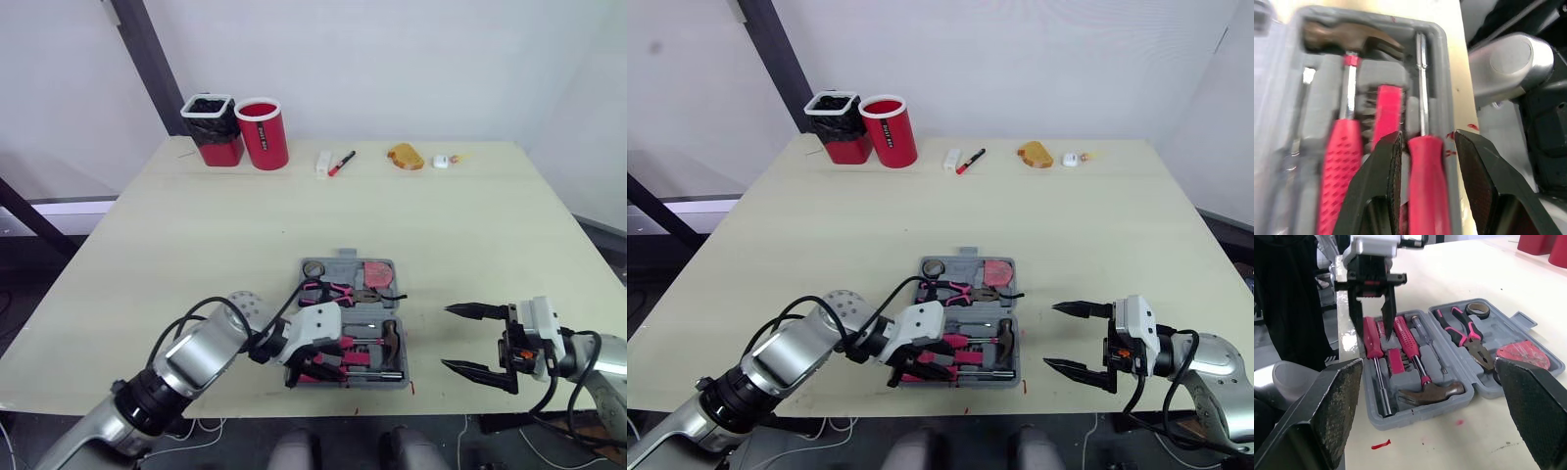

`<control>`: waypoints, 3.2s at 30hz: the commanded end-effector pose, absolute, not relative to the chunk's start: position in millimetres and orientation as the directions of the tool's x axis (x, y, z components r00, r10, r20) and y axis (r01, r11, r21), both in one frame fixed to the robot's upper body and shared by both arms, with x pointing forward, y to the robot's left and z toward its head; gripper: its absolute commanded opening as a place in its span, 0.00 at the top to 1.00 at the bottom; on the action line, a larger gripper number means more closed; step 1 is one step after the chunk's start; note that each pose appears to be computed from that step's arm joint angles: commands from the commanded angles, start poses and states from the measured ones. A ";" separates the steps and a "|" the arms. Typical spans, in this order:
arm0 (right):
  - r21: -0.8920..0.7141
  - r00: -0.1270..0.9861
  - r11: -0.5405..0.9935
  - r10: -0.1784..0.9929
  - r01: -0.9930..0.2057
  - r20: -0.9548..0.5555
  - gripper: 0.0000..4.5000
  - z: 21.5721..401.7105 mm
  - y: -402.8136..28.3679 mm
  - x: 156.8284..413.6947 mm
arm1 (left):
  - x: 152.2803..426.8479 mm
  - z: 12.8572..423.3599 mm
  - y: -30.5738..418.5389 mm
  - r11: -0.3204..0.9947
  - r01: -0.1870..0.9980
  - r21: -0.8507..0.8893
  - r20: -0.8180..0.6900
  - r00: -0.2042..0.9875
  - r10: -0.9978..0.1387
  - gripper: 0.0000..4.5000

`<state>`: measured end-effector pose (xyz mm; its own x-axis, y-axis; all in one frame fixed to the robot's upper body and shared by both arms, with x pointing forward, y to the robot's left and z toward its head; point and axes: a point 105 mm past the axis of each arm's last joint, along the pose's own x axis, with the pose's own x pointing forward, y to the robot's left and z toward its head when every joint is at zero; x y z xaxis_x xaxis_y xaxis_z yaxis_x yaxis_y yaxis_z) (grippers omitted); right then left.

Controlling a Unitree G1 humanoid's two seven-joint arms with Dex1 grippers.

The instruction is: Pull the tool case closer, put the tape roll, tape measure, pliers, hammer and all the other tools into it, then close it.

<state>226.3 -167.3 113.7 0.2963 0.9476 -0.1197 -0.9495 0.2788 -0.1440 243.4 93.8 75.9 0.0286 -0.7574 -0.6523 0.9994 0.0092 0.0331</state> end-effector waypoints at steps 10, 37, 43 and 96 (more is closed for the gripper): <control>-0.171 0.284 0.266 0.954 -0.949 -0.093 0.00 117.0 -160.0 226.3 | 243.6 75.9 95.0 -0.006 1.000 0.025 -0.461 0.007 -0.887 0.99; -0.179 0.307 0.288 0.948 -0.941 -0.089 0.00 116.1 -161.0 225.2 | 242.7 44.6 84.7 -0.047 0.999 0.007 -0.455 -0.039 -0.890 0.99; -0.178 0.308 0.289 0.947 -0.941 -0.090 0.00 115.8 -161.2 225.0 | 236.5 37.4 86.9 -0.063 0.998 -0.004 -0.470 -0.057 -0.881 0.99; -0.124 0.704 0.695 0.709 -0.708 -0.044 0.00 104.5 -237.0 236.7 | 245.4 84.9 247.6 0.764 0.640 0.082 -0.235 0.757 -0.609 0.54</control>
